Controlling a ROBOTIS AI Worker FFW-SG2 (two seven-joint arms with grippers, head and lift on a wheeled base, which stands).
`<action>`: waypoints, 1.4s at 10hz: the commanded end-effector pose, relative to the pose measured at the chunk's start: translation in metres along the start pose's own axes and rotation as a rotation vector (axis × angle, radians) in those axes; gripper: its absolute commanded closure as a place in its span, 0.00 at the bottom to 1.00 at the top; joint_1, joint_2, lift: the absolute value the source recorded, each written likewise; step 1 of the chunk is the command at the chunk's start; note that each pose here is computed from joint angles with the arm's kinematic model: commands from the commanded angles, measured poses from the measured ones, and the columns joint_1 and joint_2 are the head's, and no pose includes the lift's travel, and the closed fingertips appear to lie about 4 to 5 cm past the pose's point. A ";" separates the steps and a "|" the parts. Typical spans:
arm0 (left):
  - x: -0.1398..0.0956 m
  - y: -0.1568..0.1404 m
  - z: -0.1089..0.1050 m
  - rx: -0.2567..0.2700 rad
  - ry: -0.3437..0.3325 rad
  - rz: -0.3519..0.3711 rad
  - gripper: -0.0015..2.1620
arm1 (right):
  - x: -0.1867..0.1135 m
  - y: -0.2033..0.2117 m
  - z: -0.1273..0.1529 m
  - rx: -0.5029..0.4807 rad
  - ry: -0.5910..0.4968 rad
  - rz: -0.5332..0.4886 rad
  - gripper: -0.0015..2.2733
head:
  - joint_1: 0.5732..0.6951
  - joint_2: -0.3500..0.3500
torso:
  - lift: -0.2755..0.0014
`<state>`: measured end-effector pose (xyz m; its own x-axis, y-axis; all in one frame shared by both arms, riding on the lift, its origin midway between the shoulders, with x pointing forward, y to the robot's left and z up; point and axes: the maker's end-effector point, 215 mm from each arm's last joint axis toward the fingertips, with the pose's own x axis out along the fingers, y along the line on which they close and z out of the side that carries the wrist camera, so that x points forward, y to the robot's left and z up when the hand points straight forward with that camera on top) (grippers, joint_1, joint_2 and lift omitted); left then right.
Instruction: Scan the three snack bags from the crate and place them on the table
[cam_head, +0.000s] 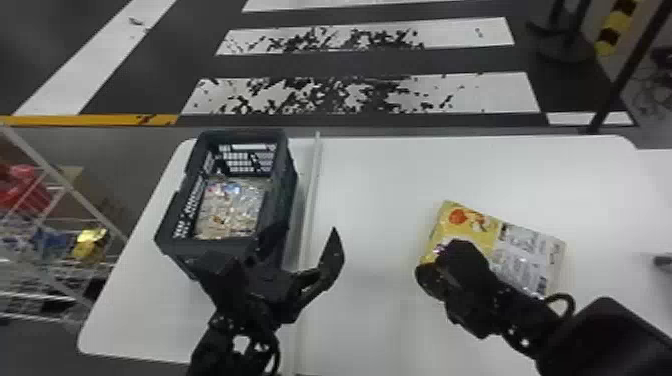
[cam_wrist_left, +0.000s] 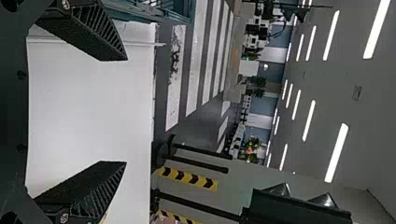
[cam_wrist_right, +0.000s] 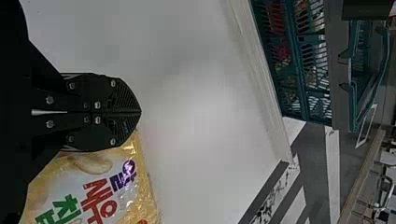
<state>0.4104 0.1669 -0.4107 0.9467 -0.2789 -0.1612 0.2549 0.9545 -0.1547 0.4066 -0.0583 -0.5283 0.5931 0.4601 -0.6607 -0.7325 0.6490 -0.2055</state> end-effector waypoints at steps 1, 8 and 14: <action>0.000 0.001 -0.001 0.000 0.002 0.001 0.04 | 0.012 -0.011 0.000 -0.024 0.005 -0.035 0.99 | 1.00 0.71 | 0.77; 0.000 -0.001 -0.001 -0.003 0.001 0.001 0.04 | 0.017 -0.089 -0.013 -0.071 0.074 -0.324 0.99 | 1.00 0.59 | 0.77; -0.001 -0.002 -0.001 -0.004 0.002 -0.001 0.04 | 0.034 -0.122 -0.020 -0.093 0.134 -0.431 0.99 | 1.00 0.58 | 0.77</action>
<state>0.4095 0.1661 -0.4111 0.9465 -0.2786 -0.1627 0.2537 0.9543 -0.1578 0.5082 -0.1317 -0.5377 0.8087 0.0789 -0.5829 -0.4588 0.7048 -0.5410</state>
